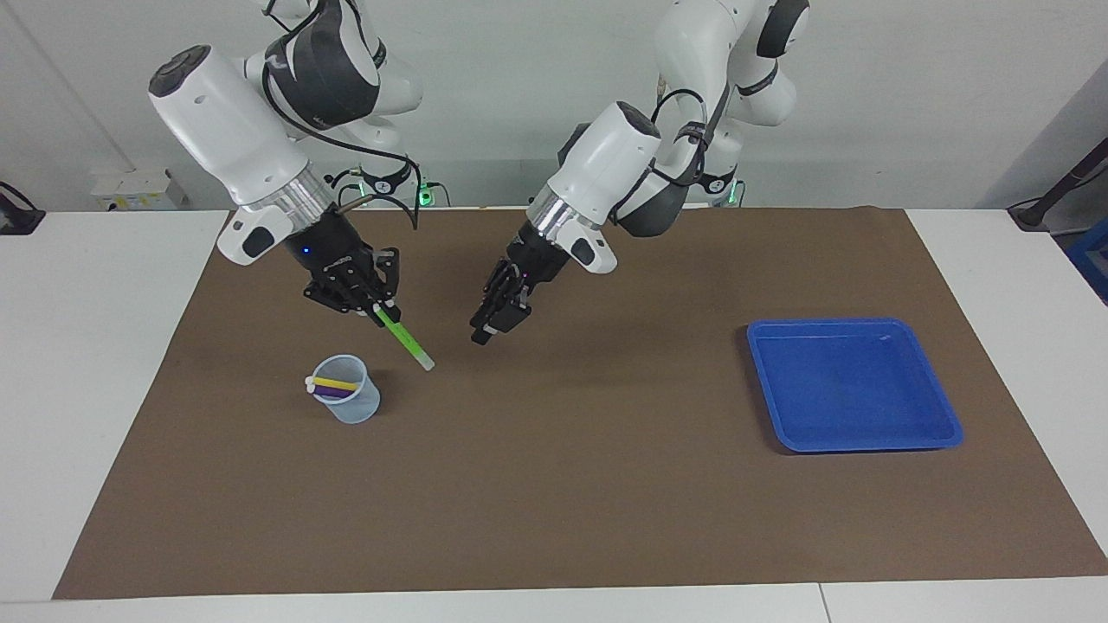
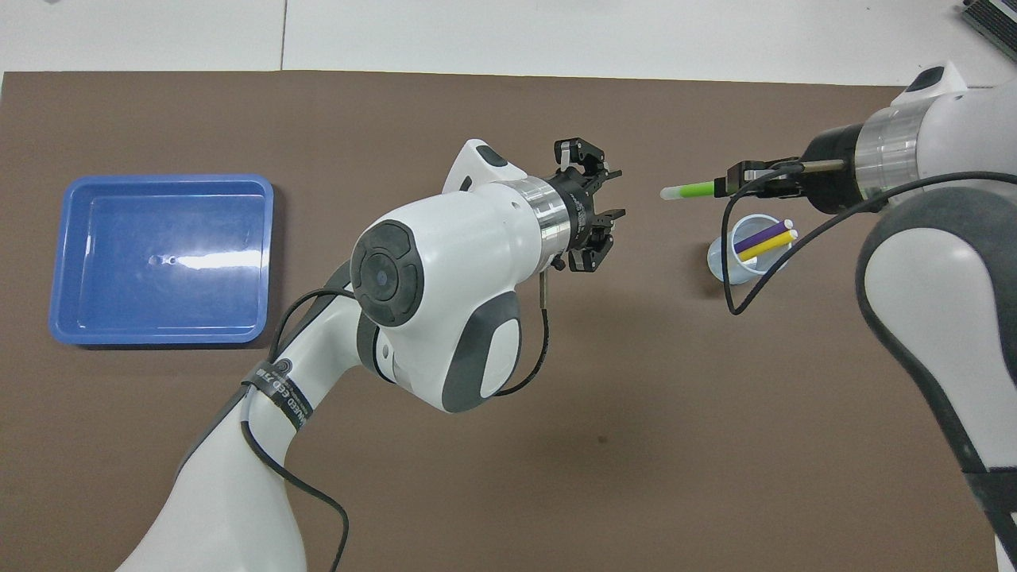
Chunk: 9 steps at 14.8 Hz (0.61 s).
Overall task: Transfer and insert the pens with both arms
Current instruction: 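Insert the green pen into the cup while the left gripper withdraws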
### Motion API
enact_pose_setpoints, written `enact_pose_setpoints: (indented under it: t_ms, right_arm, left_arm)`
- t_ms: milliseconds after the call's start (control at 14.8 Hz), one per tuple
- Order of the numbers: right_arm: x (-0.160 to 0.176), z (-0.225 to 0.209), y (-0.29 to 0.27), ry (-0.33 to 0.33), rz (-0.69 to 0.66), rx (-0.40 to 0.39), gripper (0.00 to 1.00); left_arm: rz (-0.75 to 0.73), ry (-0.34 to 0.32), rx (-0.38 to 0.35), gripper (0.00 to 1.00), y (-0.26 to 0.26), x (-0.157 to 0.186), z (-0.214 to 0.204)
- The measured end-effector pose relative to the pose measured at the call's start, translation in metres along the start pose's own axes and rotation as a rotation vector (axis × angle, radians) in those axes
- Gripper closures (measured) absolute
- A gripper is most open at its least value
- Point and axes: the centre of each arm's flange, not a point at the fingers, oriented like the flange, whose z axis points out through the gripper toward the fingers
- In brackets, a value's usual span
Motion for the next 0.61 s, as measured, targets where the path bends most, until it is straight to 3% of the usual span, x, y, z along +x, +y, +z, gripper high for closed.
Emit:
enact_pose_setpoints:
  t_ms: [135,202,404,607]
  right_arm:
    - [0.000,-0.004,0.008,-0.010,-0.014,-0.047,0.81]
    - [0.000,-0.006,0.012,-0.017,-0.022,-0.076,0.81]
    - [-0.003,-0.007,0.025,-0.052,-0.042,-0.158,0.81]
    - [-0.006,-0.005,0.040,-0.095,-0.068,-0.224,0.81]
  left_arm:
    - [-0.002,0.002,-0.004,0.26,0.002,0.002,-0.001]
    - [-0.005,0.006,-0.009,0.22,0.005,0.005,-0.003]
    - [-0.023,0.036,-0.022,0.22,0.024,0.024,-0.014]
    - [-0.003,0.122,0.007,0.22,0.057,0.068,-0.039]
